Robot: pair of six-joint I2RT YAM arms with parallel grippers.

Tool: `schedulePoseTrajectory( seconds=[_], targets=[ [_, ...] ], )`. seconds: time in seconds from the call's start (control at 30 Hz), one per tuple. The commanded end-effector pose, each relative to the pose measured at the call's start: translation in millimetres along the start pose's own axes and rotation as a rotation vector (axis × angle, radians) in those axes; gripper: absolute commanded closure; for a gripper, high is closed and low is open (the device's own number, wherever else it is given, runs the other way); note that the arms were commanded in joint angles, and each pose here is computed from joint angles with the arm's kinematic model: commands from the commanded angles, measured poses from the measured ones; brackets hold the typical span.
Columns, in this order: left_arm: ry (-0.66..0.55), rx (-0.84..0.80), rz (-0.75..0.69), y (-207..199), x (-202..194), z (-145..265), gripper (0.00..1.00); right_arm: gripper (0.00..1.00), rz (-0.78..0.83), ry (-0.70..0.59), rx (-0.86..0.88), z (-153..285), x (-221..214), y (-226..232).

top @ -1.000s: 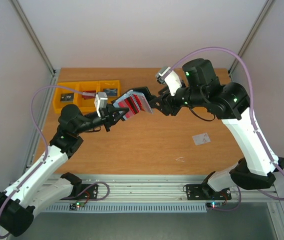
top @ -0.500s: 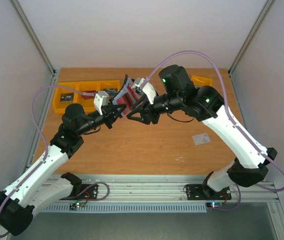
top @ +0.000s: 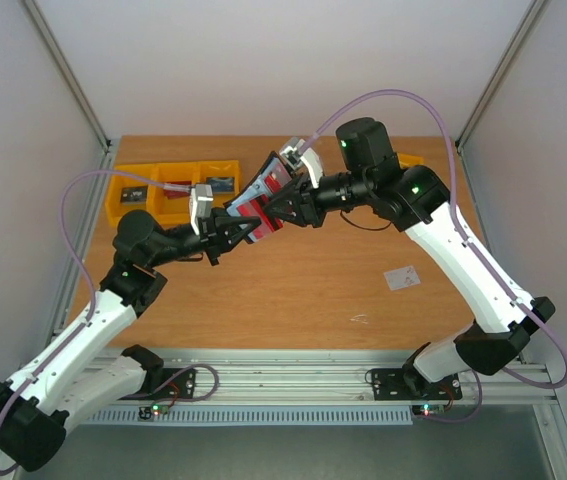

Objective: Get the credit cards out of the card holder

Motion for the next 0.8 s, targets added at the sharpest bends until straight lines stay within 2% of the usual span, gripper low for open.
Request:
schedulePoseTrajectory(
  seconds=[0.0, 0.1, 0.17, 0.3, 0.33, 0.4, 0.47, 0.77],
  targets=[
    [-0.046, -0.109, -0.097, -23.9, 18.9, 0.4, 1.00, 0.76, 0.005, -0.024, 0.080, -1.3, 3.4, 8.3],
    [-0.043, -0.111, -0.092, -23.5, 18.6, -0.2, 1.00, 0.87, -0.012, -0.012, 0.117, -6.7, 0.8, 8.0],
    [-0.040, -0.112, -0.091, -23.4, 17.8, -0.6, 1.00, 0.98, -0.014, -0.009, 0.148, -8.6, 0.0, 9.6],
    [-0.040, -0.102, -0.090, -22.1, 15.0, 0.2, 1.00, 0.99, 0.019, -0.027, 0.142, -2.1, 1.1, 13.2],
    [-0.043, -0.099, -0.090, -22.1, 14.7, 0.8, 0.96, 0.99, 0.021, -0.027, 0.127, -0.8, 0.5, 12.4],
    [-0.047, -0.098, -0.089, -21.8, 13.8, 1.4, 0.80, 0.99, 0.009, -0.028, 0.107, 4.1, -0.8, 8.2],
    [-0.050, -0.102, -0.093, -22.1, 13.3, 2.0, 0.73, 0.99, 0.000, -0.025, 0.092, 8.1, -1.6, 5.9],
    [-0.049, -0.082, -0.071, -19.0, 12.1, 1.0, 0.73, 0.99, -0.012, -0.011, 0.041, 16.4, -4.6, 2.2]
  ],
)
Point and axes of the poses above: each gripper's point midway between its finger pads, its own z axis back along the fingers, its own y axis along the line the jaws close on, x = y × z, the point moved 7 cm from there along z, back along the fingers, and after that the axes turned 13 degrees about z, right-handed, at the moved point
